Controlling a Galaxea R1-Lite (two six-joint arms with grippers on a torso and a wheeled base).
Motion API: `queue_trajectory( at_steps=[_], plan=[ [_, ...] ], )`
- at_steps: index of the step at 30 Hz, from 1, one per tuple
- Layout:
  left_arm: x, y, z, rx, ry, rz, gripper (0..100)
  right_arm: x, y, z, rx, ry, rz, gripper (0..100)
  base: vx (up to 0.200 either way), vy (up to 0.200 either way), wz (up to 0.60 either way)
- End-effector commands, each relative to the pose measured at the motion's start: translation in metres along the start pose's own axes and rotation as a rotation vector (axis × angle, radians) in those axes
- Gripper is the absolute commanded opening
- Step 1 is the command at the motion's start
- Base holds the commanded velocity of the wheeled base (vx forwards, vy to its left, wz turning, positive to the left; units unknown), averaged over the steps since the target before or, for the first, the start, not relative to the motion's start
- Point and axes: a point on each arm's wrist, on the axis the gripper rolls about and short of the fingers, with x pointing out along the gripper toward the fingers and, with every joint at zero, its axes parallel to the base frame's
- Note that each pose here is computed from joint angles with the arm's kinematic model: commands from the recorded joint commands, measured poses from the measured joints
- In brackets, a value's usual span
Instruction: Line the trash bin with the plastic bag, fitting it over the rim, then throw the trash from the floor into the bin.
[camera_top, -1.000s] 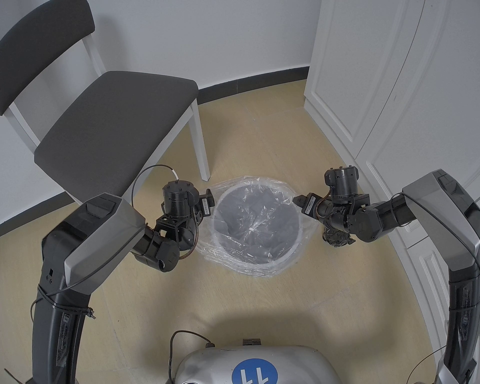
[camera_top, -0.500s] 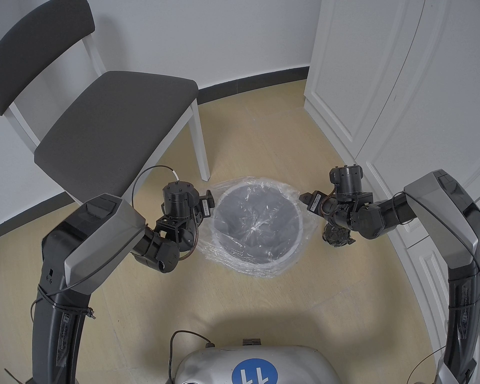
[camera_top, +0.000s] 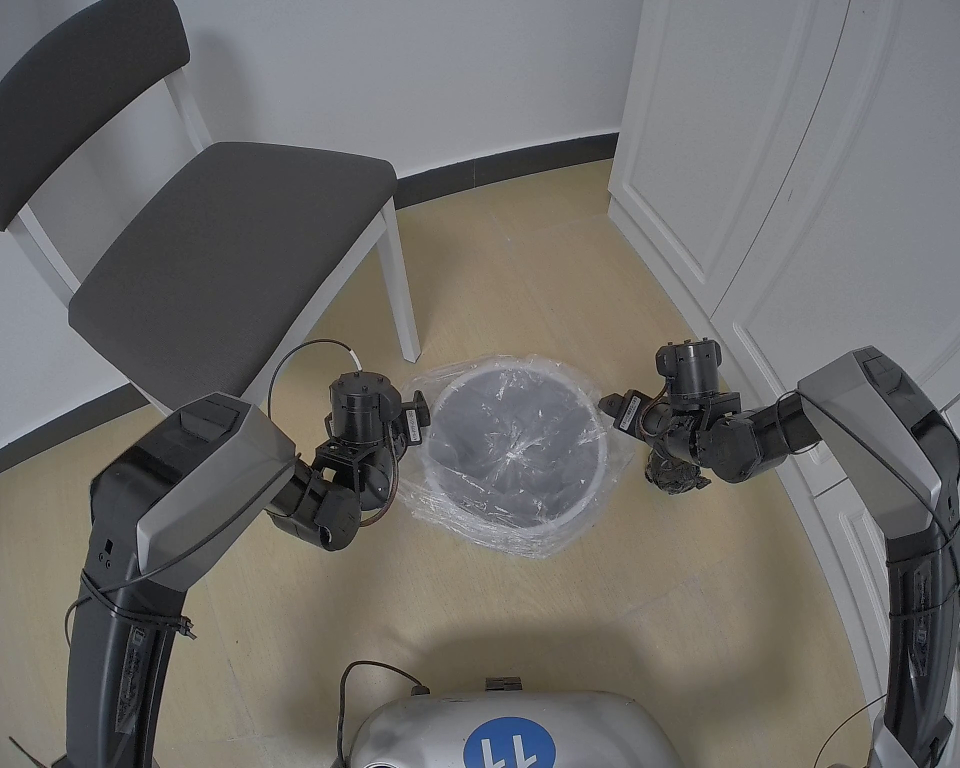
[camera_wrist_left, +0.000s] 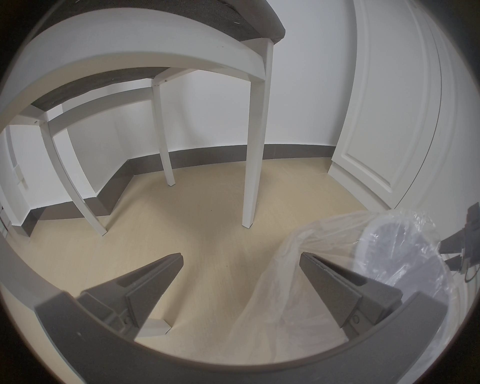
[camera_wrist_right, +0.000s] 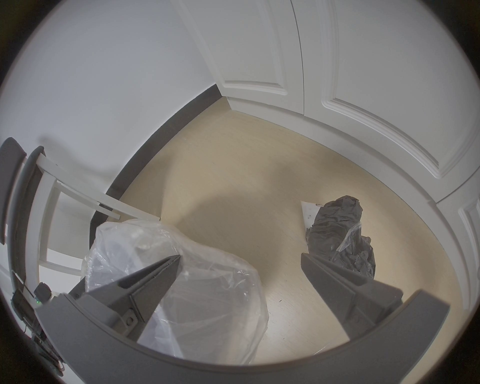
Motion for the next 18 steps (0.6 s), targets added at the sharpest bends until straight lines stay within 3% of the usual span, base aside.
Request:
queue_trajectory(
  at_steps=[1,18],
  plan=[
    [0.003,0.002,-0.012,0.027,0.024,0.008,100,0.008,-0.005,-0.006,-0.002,0.012,-0.014,100,0.000,0.000,0.00],
    [0.005,0.009,-0.015,0.056,0.045,0.021,100,-0.009,0.004,0.011,0.006,-0.016,0.010,100,0.000,0.000,0.00]
  ],
)
